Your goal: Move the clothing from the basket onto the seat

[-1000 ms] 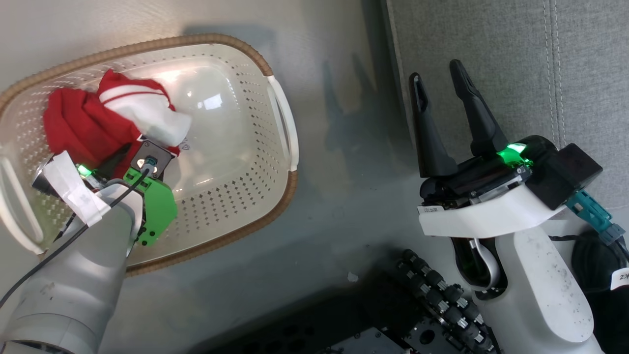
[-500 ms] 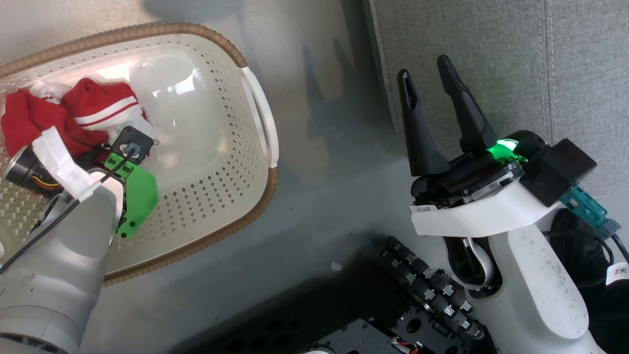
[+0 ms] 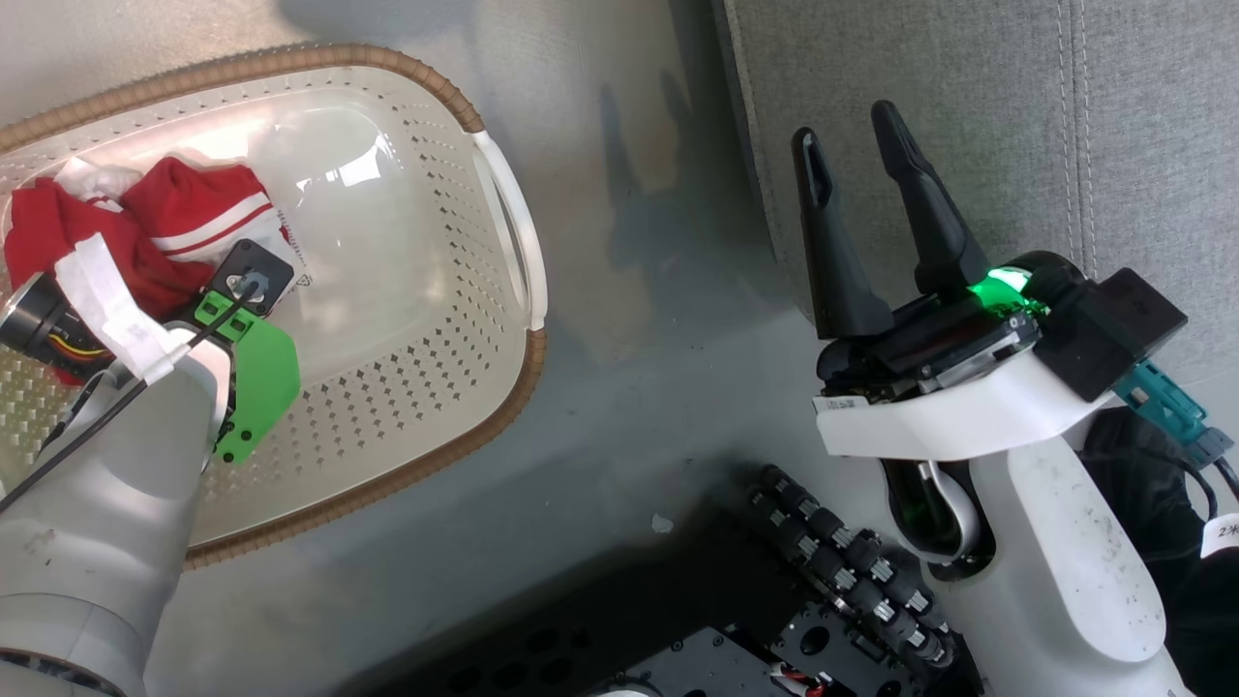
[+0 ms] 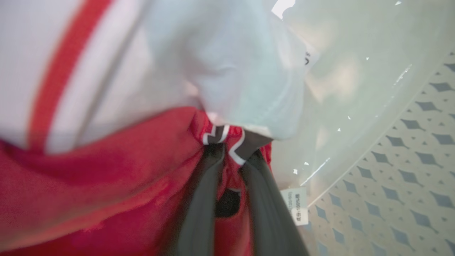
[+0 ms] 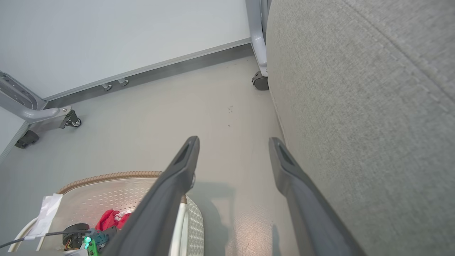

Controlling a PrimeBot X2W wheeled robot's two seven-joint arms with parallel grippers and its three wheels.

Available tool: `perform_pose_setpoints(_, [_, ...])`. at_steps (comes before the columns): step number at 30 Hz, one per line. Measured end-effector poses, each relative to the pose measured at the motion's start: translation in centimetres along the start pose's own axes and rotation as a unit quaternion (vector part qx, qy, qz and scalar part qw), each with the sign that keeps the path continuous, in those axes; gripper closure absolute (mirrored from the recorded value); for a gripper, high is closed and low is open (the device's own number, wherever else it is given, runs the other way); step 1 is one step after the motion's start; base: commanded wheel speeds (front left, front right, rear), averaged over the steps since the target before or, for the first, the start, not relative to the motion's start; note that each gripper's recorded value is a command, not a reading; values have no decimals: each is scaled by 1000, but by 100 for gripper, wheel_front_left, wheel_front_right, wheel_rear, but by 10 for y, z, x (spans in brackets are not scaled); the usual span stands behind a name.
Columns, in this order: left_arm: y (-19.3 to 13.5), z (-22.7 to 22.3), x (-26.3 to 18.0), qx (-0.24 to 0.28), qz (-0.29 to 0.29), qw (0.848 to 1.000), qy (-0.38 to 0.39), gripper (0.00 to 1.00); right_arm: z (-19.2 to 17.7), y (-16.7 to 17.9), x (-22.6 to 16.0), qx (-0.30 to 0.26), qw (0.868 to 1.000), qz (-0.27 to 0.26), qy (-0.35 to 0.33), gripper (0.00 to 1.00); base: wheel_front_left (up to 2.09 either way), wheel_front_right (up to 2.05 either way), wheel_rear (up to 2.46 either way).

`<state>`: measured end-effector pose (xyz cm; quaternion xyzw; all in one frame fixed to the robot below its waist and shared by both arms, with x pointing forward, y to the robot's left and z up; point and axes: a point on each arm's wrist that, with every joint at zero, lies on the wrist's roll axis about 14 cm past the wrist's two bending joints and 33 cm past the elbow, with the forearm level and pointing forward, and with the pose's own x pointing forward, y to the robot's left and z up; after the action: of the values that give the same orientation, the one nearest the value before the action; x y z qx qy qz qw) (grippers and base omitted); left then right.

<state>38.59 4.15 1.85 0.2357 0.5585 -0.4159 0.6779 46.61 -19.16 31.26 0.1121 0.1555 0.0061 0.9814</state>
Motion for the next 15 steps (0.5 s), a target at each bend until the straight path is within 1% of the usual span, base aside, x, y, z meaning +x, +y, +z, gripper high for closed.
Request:
perform_pose_setpoints(3, [2,3,-4,-7,3,1000,-12,100,5,0,2,-5,1000,1,-8,0,0,0,0])
perform_pose_setpoints(9, [2,23,-20,-20,4,998,-66,100,19,5,4,-9,1000,9,-27,0,0,0,0])
perform_pose_setpoints(15, [1,49,-48,-40,11,990,-136,100,37,12,3,-22,998,17,-49,0,0,0,0])
